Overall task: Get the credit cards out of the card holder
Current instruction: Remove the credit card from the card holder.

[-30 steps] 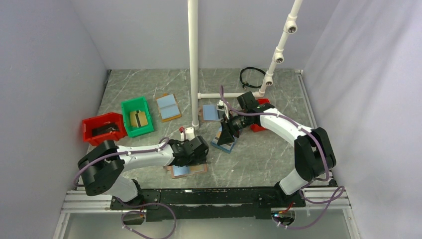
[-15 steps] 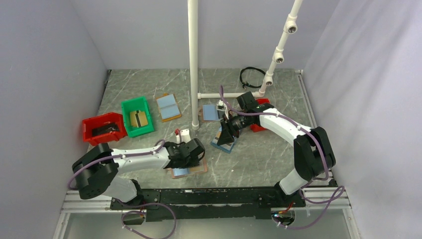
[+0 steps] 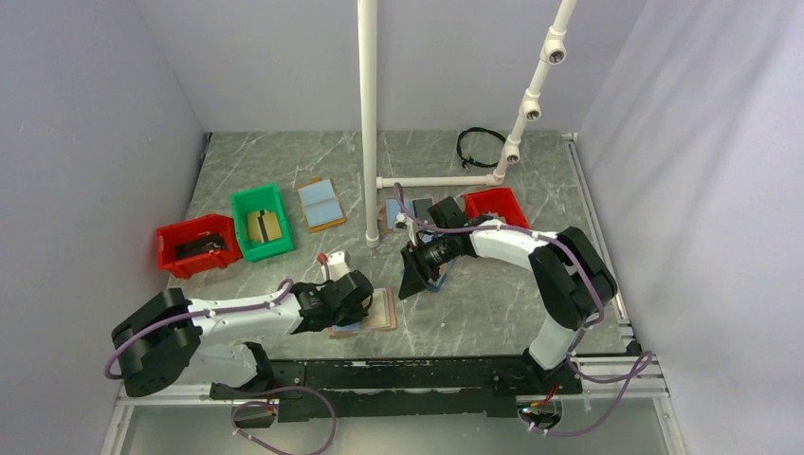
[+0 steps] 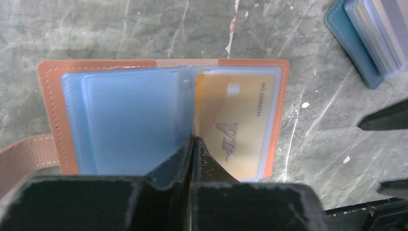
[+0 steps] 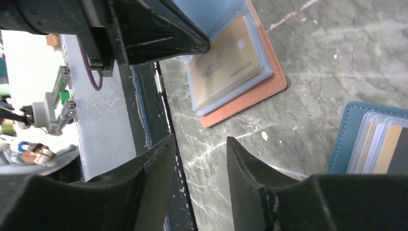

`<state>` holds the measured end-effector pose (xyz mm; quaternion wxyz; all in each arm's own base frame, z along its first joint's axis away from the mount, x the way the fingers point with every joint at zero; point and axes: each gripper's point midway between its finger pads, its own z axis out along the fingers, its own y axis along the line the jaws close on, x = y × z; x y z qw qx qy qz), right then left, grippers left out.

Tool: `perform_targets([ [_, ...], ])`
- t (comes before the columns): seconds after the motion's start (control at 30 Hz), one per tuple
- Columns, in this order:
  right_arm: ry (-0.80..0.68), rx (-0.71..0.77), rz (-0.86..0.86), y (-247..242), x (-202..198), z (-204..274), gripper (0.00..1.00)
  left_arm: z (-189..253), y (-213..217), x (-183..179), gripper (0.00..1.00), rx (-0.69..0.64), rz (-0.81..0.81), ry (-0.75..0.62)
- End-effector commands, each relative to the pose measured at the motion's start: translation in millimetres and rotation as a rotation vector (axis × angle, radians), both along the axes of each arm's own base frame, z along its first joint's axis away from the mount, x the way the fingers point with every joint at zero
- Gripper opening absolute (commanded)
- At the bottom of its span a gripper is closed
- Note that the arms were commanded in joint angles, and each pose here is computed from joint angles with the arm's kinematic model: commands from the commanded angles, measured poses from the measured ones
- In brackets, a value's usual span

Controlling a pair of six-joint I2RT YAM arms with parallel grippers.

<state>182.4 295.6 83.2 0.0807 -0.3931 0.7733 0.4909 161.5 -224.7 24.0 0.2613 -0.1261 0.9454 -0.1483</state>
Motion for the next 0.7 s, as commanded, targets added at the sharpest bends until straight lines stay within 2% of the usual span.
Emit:
perform_targets([
  [0.0,0.038,0.043,-0.094,11.6,12.9,-2.6,0.47,-7.3,-10.2,-2.8,0.00,-0.103,-0.025,0.005],
  [0.27,0.094,0.018,-0.142,14.1,15.4,-18.7,0.49,-8.2,-17.6,4.2,0.00,-0.208,0.003,-0.019],
  [0.5,0.113,-0.145,-0.315,6.1,36.5,-44.2,0.48,-10.1,-18.3,10.7,0.00,-0.298,0.082,-0.034],
  [0.67,0.163,-0.139,-0.313,9.3,32.1,-45.9,0.47,-12.5,-16.2,9.1,0.00,-0.344,0.104,-0.035],
])
